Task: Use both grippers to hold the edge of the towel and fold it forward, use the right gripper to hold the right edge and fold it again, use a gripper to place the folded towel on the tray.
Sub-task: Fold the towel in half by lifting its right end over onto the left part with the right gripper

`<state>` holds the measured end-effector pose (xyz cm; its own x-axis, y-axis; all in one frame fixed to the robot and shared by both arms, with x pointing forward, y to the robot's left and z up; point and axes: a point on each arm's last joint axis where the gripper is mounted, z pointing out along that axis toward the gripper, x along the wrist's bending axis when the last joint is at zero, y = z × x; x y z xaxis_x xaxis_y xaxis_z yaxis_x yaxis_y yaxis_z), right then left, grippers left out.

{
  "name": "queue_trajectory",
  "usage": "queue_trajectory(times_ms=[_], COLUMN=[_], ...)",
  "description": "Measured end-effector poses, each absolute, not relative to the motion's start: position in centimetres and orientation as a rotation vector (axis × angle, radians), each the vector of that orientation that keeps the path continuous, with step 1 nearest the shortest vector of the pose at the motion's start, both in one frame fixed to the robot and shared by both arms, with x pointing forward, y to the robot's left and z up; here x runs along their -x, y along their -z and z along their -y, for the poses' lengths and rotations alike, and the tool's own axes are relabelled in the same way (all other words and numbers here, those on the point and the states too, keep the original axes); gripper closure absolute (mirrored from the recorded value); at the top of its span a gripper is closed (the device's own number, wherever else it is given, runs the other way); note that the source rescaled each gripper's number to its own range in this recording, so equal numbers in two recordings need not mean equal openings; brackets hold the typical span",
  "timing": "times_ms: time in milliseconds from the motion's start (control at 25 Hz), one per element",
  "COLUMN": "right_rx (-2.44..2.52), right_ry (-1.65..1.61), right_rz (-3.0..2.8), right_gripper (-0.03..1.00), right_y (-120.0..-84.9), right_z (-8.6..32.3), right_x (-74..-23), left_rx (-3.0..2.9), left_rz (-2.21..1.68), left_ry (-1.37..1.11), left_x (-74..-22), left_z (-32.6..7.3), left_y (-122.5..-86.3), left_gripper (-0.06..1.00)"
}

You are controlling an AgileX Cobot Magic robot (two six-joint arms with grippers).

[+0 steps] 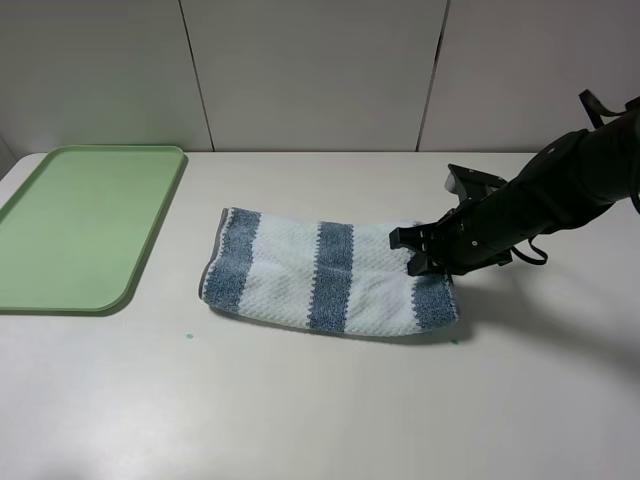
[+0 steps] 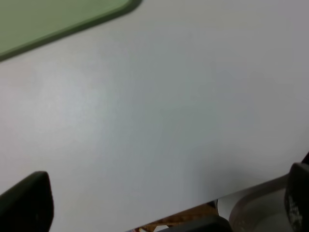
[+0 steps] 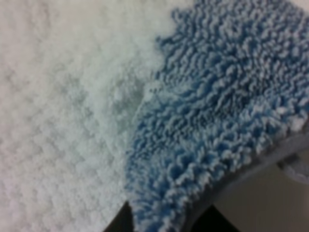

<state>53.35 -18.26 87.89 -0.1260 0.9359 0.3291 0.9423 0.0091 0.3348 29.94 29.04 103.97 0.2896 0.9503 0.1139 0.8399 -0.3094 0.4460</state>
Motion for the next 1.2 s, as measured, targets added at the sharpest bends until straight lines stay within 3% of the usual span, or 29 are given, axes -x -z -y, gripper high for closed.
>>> queue_trajectory(times_ms=[1200], right_rx=[2.037], right_ry=[0.673], right_rz=[2.383], right_gripper=[0.90], right_y=[-96.9], right_z=[21.8], right_x=[-51.9], left_rx=[-2.263], left_rz=[-1.629], left_ry=[-0.521], left_x=[-29.9], left_z=[-29.0], left_y=[-104.0], left_gripper=[-0.01])
